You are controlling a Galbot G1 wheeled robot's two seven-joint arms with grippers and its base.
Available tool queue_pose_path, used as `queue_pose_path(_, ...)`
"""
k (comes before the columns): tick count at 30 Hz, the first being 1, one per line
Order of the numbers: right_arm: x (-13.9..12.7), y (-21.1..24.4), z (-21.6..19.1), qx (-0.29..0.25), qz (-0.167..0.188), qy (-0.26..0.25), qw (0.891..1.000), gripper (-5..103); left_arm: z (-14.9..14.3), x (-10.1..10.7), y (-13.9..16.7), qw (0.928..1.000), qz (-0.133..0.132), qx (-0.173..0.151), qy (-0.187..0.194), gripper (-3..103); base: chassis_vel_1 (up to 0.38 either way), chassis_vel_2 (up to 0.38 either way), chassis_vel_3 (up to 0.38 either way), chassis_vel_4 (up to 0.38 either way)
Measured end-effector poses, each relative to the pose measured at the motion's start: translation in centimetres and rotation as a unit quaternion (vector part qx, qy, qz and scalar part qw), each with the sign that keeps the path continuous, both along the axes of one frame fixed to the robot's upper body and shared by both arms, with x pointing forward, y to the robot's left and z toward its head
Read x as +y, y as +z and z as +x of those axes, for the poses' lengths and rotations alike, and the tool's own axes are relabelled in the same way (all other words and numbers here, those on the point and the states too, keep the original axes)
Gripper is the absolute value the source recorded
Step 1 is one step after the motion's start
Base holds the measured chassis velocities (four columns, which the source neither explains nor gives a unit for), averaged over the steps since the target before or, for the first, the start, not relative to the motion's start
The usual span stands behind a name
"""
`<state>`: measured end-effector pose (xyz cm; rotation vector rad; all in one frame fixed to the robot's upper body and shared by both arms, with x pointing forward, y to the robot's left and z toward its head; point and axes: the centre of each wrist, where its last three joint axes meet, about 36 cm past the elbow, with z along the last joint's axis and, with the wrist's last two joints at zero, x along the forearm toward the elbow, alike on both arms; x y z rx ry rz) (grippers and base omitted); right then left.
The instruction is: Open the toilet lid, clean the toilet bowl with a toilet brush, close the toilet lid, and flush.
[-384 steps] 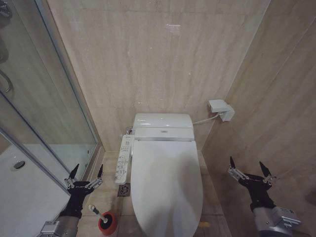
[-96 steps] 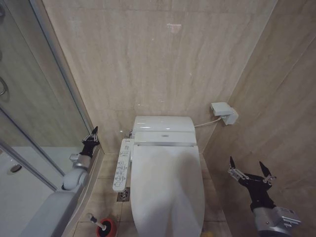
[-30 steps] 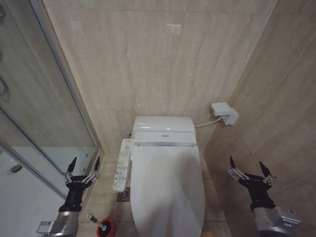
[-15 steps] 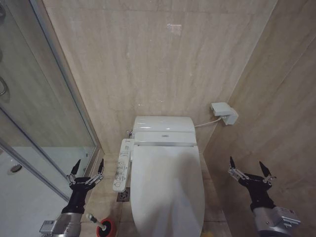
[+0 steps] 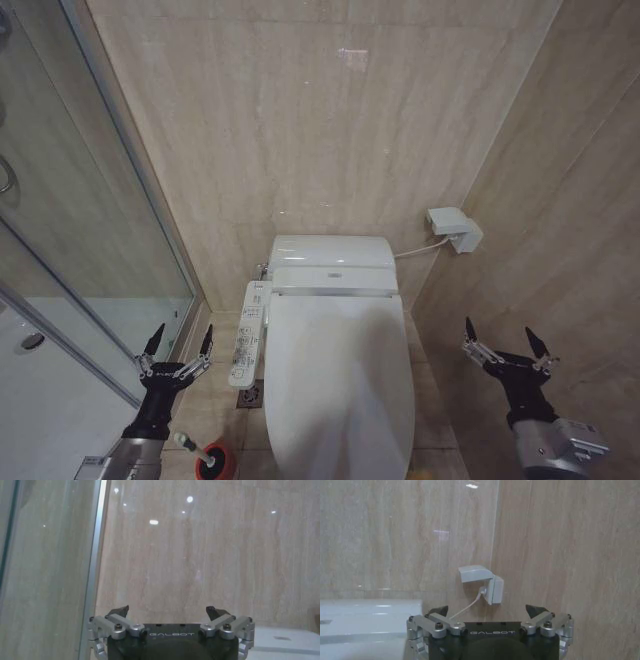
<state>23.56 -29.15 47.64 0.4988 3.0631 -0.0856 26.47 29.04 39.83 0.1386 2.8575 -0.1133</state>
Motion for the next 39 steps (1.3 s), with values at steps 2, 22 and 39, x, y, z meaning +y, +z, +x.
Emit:
queue_pose_path(2,0.0,0.0,0.0,0.0,0.0,0.0,1.0,100,-0.03,0.06,-0.01,1.0,0.0,-0.003,0.001,100,0.0,0.0,0.0,0.0)
queue_pose_path(22,0.0,0.0,0.0,0.0,0.0,0.0,1.0,100,-0.24,0.16,0.41,0.9999,0.013,-0.007,0.006,100,0.0,0.0,0.0,0.0)
queue_pose_path(39,0.0,0.0,0.0,0.0,0.0,0.0,1.0,100,-0.47,0.31,0.63,0.9997,0.02,-0.009,0.007,100,0.0,0.0,0.0,0.0)
